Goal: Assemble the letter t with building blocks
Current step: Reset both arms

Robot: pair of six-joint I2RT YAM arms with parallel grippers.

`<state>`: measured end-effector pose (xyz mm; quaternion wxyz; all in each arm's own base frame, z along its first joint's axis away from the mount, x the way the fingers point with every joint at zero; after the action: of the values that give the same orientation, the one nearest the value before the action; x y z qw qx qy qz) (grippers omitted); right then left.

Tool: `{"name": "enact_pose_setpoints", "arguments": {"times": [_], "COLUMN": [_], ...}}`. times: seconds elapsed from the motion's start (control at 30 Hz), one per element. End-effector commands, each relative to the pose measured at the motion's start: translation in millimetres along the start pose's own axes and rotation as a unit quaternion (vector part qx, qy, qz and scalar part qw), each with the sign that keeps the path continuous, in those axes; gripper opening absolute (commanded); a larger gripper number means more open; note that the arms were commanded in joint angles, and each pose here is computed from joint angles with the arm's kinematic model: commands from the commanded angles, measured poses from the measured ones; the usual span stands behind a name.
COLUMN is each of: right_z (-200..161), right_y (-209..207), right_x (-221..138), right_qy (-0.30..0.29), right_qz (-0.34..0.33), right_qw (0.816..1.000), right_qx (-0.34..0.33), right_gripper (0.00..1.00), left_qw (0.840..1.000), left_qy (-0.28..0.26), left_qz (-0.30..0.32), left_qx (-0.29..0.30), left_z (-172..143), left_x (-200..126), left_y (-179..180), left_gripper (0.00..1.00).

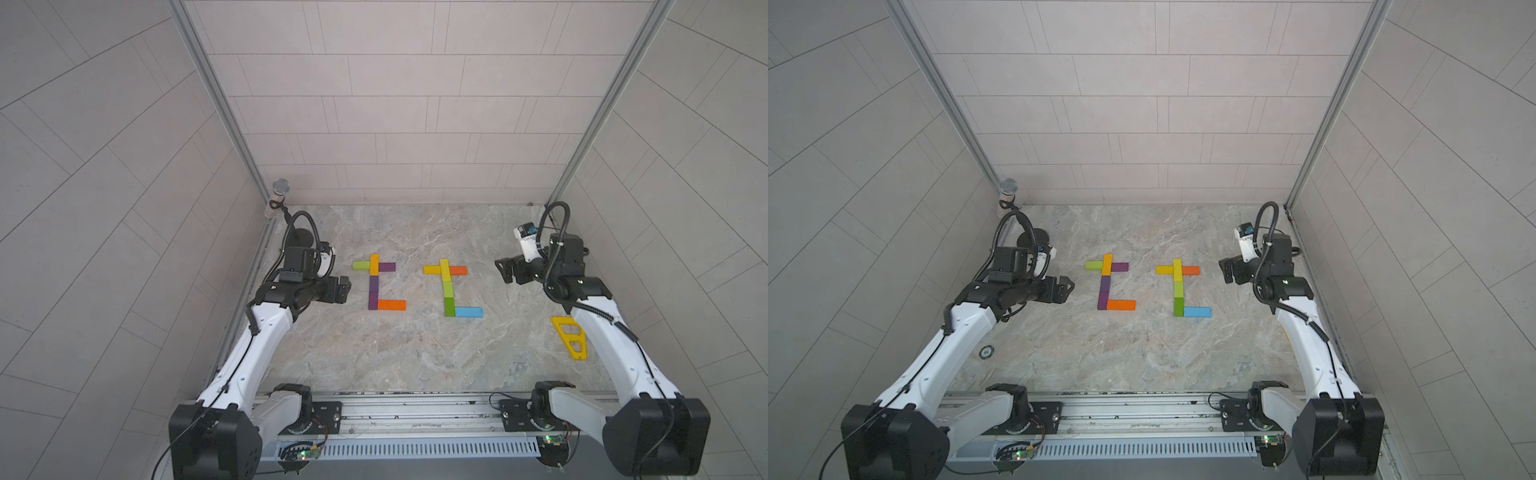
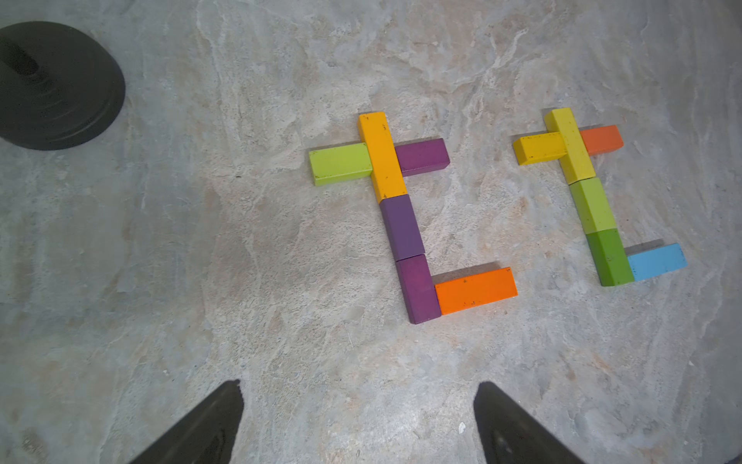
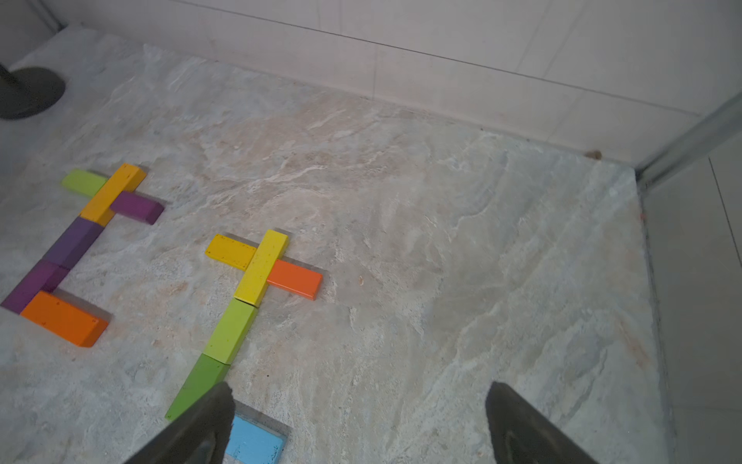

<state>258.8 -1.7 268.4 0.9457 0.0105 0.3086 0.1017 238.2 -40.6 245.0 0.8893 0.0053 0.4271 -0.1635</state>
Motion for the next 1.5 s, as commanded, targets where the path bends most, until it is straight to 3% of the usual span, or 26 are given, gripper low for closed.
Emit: {"name": "enact_pose_setpoints", "arguments": {"times": [0.0, 0.2, 0.33, 0.5, 0.6, 0.73, 0.83, 0.93, 1.03, 1.13, 1.2, 1.3, 1.4, 1.47], "right_z": [-7, -46, -75, -99, -106, -89, -89, -86, -87, -77, -79, -95, -93, -95], "right_y": [2, -24, -26, -31, -45, -51, -61, -59, -57, -45, -31, -34, -36, -36], "right_x": [-5, 19, 32, 46, 48, 74, 92, 93, 97, 111, 119, 114, 113, 113], "right_qy": [-0.024, -0.01, 0.012, -0.089, -0.168, -0.175, -0.18, -0.149, -0.177, -0.109, -0.119, -0.16, -0.125, -0.161], "right_qz": [0.001, -0.057, -0.058, -0.087, -0.167, -0.122, -0.138, -0.123, -0.122, -0.15, -0.172, -0.197, -0.212, -0.208], "right_qw": [0.998, 0.99, 0.99, 0.985, 0.962, 0.969, 0.963, 0.972, 0.968, 0.979, 0.976, 0.965, 0.967, 0.962], "right_qx": [0.057, 0.131, 0.125, 0.117, 0.134, 0.127, 0.148, 0.132, 0.128, 0.086, 0.052, 0.066, 0.072, 0.071], "right_gripper": [1.0, 1.0, 1.0, 1.0, 1.0, 1.0, 1.0, 1.0, 1.0, 1.0, 1.0, 1.0, 1.0, 1.0], "left_qw": [0.999, 0.99, 0.983, 0.975, 0.971, 0.966, 0.966, 0.967, 0.956, 0.944, 0.926, 0.929, 0.931, 0.933], "left_qy": [-0.014, -0.002, 0.005, -0.001, -0.005, -0.016, -0.041, -0.072, -0.113, -0.202, -0.288, -0.281, -0.273, -0.269], "left_qz": [0.035, 0.138, 0.181, 0.22, 0.236, 0.251, 0.248, 0.238, 0.263, 0.258, 0.239, 0.24, 0.243, 0.24], "left_qx": [-0.009, -0.035, -0.029, -0.023, -0.037, -0.054, -0.061, -0.06, -0.057, -0.043, -0.048, -0.025, -0.013, -0.01], "left_z": [8, -1, -19, -36, -42, -44, -40, -33, -37, -43, -51, -44, -46, -41], "left_x": [-13, -12, 4, 26, 35, 40, 45, 53, 62, 75, 77, 82, 88, 96], "left_y": [4, 19, 28, 37, 42, 45, 46, 47, 53, 55, 57, 60, 65, 68], "left_gripper": [0.95, 0.95, 0.95, 0.96, 0.96, 0.96, 0.96, 0.96, 0.96, 0.95, 0.96, 0.96, 0.96, 0.96]}}
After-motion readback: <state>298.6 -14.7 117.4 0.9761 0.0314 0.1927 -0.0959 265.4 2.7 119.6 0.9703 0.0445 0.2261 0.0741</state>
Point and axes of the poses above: each gripper's point midway between its finger pads, its own x axis out along the fingers, its own y axis along the line the jaws close on, z = x × y, the point moved 10 cm from there along -x, back along the fingers, and after that the axes turned 4 degrees about x, right-handed, at the moved point
